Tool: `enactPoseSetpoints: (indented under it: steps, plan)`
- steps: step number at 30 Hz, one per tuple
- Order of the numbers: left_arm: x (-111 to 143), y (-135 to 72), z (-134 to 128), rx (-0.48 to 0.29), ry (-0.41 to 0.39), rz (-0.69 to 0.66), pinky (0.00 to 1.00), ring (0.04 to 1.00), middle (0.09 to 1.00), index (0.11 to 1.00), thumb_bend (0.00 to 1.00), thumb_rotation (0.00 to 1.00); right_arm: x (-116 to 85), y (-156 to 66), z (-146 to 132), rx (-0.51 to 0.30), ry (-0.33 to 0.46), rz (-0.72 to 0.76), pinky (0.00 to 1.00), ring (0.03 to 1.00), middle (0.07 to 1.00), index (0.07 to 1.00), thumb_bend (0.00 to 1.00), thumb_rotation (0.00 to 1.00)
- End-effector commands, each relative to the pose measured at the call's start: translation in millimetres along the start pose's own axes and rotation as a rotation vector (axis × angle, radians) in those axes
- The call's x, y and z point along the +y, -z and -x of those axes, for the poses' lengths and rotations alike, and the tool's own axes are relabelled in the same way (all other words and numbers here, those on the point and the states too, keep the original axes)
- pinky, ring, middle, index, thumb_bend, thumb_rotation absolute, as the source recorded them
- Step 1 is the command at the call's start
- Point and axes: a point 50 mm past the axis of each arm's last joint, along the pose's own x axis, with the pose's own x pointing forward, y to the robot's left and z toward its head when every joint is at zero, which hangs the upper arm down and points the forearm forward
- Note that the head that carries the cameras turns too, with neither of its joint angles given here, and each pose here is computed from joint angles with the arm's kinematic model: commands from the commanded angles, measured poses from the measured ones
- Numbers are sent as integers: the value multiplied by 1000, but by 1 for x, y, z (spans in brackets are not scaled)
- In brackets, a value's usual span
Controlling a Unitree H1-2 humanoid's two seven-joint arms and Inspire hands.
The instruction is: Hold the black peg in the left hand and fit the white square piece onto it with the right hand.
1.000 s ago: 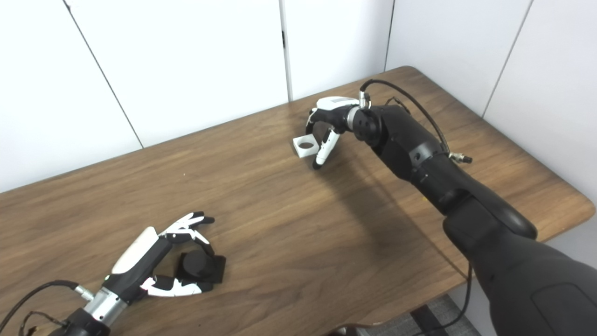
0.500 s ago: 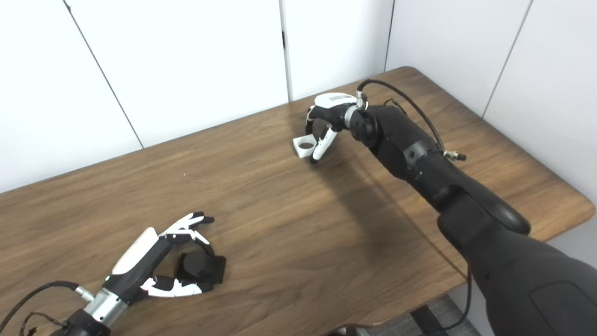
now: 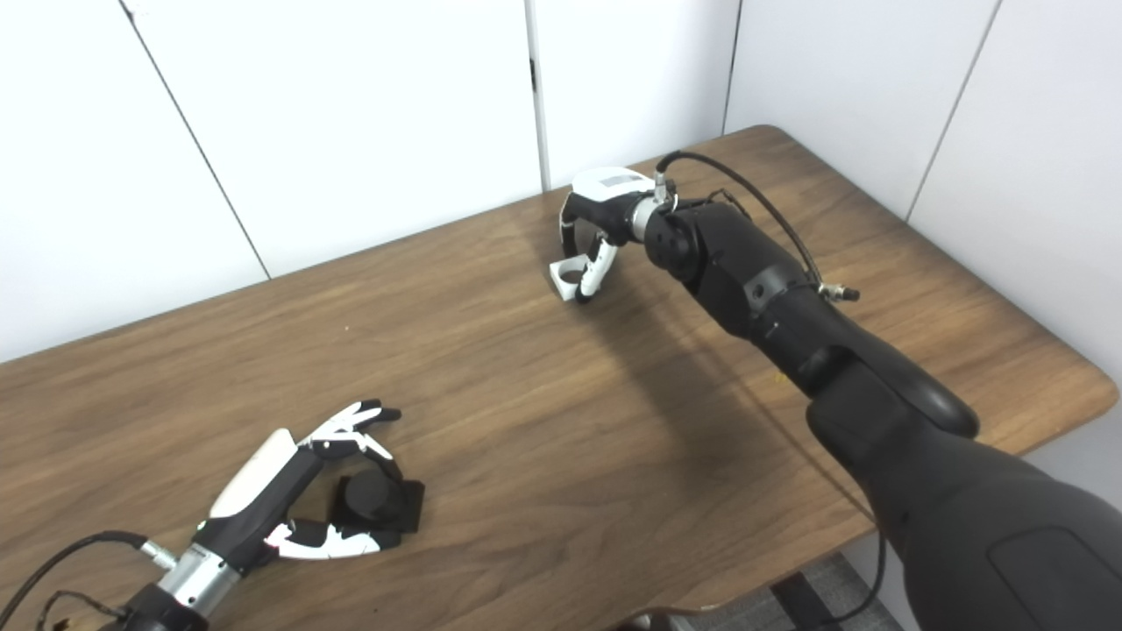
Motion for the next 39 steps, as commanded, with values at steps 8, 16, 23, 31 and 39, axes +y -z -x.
enactPoseSetpoints:
  steps: [8,16,23,31,39]
  plan:
    - [-14,18,21,96,121,-40,901,957,888,490,522,62,3,3,0,8,38,41,817,859,810,484,517,136]
    - [-12,19,22,99,128,-48,904,958,889,490,522,61,4,3,6,-9,92,35,847,855,809,483,517,136]
    - [-13,19,22,105,126,-44,912,960,889,490,523,61,-6,4,18,-76,149,24,872,864,811,483,516,135]
    - [-12,20,23,103,125,-46,885,958,890,490,523,62,-26,-4,37,-142,191,22,893,899,825,483,517,137]
    - [-13,19,22,107,114,-42,877,957,890,490,523,63,-31,-16,54,-198,215,6,867,891,823,482,518,138]
